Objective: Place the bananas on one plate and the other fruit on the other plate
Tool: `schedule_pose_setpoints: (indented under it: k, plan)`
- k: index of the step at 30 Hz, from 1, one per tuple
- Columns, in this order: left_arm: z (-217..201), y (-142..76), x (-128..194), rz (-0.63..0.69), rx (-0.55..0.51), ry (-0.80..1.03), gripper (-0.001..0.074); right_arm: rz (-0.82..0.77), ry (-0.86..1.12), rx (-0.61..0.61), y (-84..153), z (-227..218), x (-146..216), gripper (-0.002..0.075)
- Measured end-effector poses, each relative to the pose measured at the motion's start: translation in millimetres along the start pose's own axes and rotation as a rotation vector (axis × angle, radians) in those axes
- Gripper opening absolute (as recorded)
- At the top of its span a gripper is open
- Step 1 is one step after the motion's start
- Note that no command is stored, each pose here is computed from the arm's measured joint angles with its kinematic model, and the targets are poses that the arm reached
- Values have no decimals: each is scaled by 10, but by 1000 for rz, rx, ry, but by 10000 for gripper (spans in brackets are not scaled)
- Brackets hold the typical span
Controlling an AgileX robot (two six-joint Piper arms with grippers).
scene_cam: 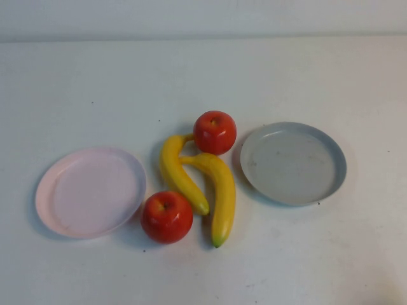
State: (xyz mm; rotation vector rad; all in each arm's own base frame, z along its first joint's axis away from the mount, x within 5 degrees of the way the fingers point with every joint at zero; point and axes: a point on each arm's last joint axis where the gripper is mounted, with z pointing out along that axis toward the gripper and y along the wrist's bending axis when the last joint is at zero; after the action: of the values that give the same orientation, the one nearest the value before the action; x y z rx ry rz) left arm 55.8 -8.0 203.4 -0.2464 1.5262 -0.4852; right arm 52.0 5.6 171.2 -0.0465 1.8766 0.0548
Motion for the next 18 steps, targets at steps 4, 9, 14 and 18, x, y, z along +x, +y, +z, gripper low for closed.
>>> schedule_pose_setpoints:
  k: [4, 9, 14, 18]
  plan:
    - [-3, -83, -193, -38, -49, 64, -2, 0, 0, 0, 0, 0, 0, -17]
    - [106, -266, -592, 3, -134, 197, -2, 0, 0, 0, 0, 0, 0, -17]
    - [365, -434, -899, 175, -157, 347, -2, 0, 0, 0, 0, 0, 0, -17]
    - [624, -553, -1000, 265, -108, 469, -2, 0, 0, 0, 0, 0, 0, -17]
